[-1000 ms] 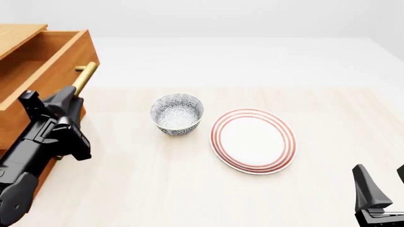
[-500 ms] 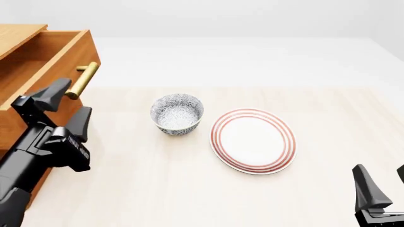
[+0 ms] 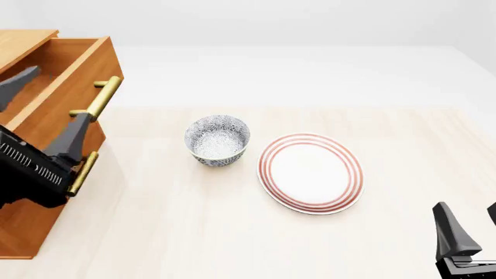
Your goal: Open the top drawer of the cabinet.
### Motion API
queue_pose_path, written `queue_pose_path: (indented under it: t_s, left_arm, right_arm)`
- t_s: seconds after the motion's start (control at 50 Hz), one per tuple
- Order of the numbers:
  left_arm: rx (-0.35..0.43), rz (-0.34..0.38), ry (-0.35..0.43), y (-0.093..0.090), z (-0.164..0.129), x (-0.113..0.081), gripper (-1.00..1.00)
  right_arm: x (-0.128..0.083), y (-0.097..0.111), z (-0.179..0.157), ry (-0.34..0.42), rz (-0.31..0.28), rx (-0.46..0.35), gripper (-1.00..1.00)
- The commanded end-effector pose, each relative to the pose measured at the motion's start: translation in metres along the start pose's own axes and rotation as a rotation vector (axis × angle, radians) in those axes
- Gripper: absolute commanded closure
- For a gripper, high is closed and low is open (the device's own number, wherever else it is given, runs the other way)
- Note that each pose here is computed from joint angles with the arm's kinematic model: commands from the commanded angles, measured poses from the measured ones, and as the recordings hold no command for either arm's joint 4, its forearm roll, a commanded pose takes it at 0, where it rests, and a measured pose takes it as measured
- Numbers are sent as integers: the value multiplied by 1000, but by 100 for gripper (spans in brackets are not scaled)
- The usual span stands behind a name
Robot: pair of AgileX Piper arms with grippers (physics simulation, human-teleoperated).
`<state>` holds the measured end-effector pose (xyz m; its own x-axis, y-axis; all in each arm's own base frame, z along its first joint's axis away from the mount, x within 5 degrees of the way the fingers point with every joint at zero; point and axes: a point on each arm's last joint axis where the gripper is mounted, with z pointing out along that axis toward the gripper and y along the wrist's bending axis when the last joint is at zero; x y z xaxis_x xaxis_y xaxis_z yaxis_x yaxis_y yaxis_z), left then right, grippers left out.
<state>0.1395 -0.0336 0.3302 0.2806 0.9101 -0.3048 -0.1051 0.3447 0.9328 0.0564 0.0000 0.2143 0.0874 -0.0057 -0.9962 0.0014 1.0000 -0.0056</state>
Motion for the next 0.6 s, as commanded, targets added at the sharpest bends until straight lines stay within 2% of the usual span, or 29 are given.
queue_pose_path:
  t_s: [0.02,0.08,0.38,0.52,0.54,0.6]
  left_arm:
    - [14,-222,28,37,-29,-10,-100]
    - [28,-319,11,51,-30,-17,-100]
    - [30,-573,26,90,-44,-29,-100]
    - [30,-660,68,101,-49,-30,-100]
    - [38,-738,77,106,-47,-32,-100]
    - [41,-772,109,109,-47,-31,-100]
  right_arm:
    - [0,0,0,0,0,0,-100]
    - [0,0,0,0,0,0,-100]
    - [0,0,0,0,0,0,-100]
    - [0,0,0,0,0,0,-100]
    - [0,0,0,0,0,0,-100]
    - [0,0,0,0,0,0,-100]
